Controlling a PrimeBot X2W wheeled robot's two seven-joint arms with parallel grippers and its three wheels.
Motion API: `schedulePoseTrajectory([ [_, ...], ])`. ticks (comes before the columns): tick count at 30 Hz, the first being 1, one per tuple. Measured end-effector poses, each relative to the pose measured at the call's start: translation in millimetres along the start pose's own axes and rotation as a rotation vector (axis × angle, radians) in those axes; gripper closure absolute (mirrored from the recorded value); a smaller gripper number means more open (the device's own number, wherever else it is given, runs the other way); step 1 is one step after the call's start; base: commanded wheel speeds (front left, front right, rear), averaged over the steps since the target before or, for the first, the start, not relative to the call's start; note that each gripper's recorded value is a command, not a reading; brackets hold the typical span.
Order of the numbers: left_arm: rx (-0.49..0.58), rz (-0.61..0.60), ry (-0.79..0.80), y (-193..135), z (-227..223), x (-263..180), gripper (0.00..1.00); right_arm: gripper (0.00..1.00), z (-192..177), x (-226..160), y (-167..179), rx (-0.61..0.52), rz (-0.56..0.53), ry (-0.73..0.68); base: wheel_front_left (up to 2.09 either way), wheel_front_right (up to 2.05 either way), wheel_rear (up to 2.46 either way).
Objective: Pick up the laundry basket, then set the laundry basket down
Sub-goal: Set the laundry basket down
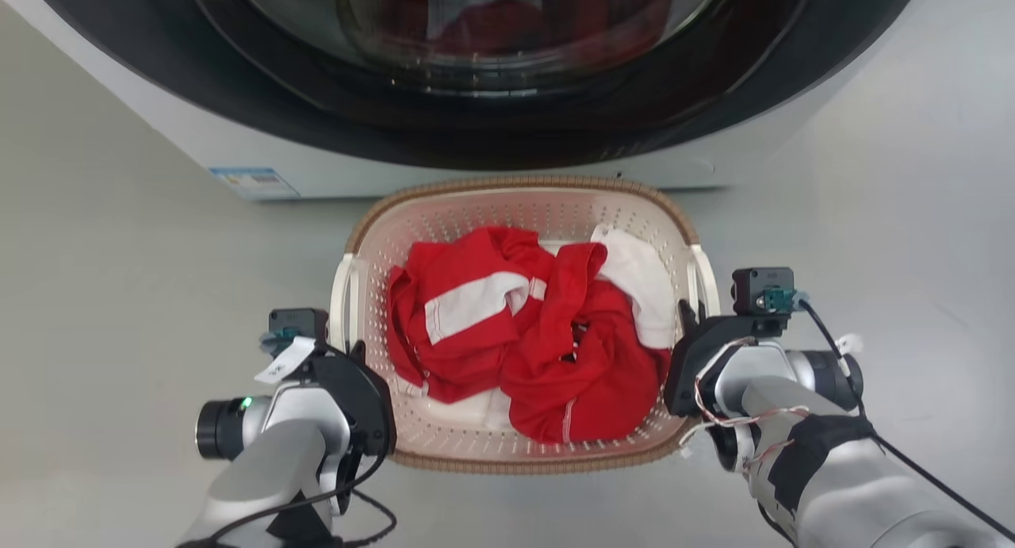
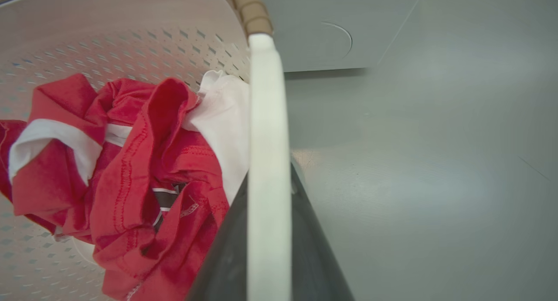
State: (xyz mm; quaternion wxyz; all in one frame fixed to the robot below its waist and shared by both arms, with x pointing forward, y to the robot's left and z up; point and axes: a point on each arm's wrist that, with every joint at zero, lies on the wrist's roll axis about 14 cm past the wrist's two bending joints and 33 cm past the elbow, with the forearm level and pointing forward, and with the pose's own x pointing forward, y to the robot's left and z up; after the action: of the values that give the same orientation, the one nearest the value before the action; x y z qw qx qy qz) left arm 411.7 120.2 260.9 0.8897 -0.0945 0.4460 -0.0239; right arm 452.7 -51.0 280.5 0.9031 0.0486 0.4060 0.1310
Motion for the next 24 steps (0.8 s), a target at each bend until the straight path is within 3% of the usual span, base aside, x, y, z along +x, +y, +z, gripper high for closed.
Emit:
schedulePoseTrajectory([
  [24, 0.023, 0.027, 0.092, 21.4, -21.0, 89.3, 1.00, 1.00, -39.4, 105.8, -19.4, -0.014, 0.006, 0.090, 0.00, 0.00, 0.00],
])
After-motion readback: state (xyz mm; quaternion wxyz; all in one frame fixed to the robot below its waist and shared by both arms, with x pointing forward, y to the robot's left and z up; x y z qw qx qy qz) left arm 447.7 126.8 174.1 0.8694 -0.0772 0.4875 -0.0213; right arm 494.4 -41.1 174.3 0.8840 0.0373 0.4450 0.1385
